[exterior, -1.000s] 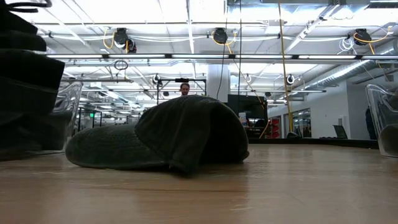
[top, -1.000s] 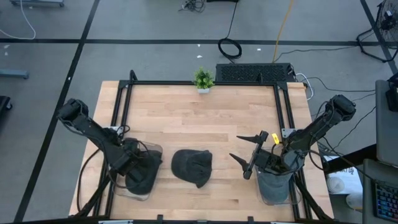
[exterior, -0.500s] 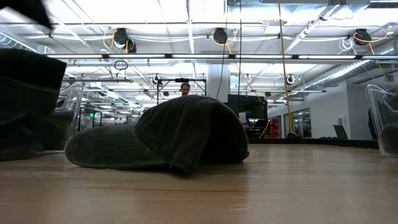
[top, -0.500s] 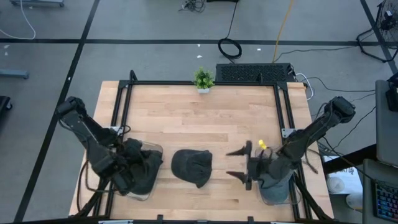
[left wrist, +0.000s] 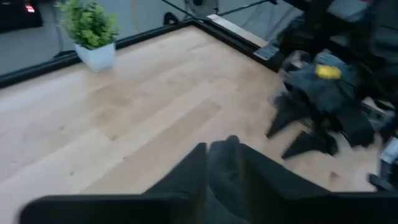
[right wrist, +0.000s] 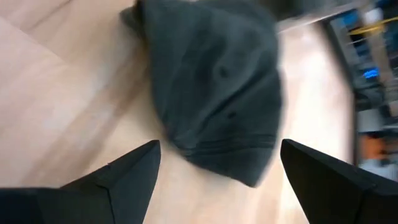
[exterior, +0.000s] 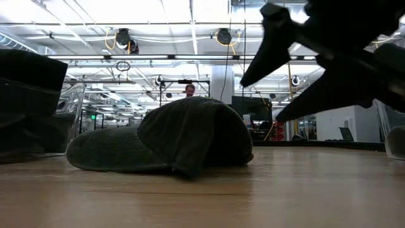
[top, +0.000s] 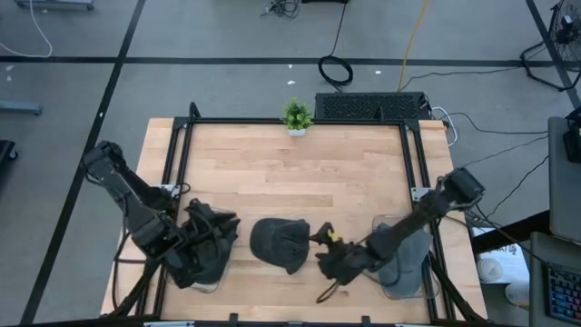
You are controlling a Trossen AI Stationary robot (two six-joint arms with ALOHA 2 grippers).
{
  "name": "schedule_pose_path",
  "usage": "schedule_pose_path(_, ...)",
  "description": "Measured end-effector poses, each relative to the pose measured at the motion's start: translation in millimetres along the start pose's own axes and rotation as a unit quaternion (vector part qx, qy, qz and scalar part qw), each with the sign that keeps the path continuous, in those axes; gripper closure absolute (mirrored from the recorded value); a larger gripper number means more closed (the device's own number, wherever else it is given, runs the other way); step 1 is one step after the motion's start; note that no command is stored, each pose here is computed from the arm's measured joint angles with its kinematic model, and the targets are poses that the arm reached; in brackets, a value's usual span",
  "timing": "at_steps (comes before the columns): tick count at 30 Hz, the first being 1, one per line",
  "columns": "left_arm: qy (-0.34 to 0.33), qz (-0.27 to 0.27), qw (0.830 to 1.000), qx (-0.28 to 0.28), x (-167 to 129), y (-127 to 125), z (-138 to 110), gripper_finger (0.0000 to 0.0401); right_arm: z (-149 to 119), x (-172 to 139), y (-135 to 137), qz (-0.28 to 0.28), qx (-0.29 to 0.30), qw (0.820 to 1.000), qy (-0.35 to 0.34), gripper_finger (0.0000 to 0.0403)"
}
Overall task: Pick & Place hat
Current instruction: Put the black cap into the left transparent bin
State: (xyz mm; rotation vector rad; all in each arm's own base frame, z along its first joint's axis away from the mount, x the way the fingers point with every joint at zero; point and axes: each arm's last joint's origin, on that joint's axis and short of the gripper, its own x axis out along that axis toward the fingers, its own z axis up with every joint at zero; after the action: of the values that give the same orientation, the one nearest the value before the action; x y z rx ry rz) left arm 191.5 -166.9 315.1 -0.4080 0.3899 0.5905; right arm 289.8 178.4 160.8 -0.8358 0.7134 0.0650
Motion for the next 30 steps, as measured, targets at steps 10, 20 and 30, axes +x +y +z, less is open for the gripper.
schedule_pose_path(10, 0.039, 0.05, 0.998, 0.005, 29, 8, 15, 0.0183, 16, 32, -1, 0.119, -0.021, 0.993, 0.0, 0.0083)
schedule_pose_path(20, 0.037, 0.076, 0.996, 0.003, 43, 14, 25, 0.0157, 9, 65, -16, 0.102, -0.039, 0.994, -0.022, 0.0083)
schedule_pose_path(30, 0.039, 0.081, 0.996, 0.008, 47, 15, 27, 0.0157, -6, 78, -48, -0.108, -0.022, 0.99, 0.09, 0.0083)
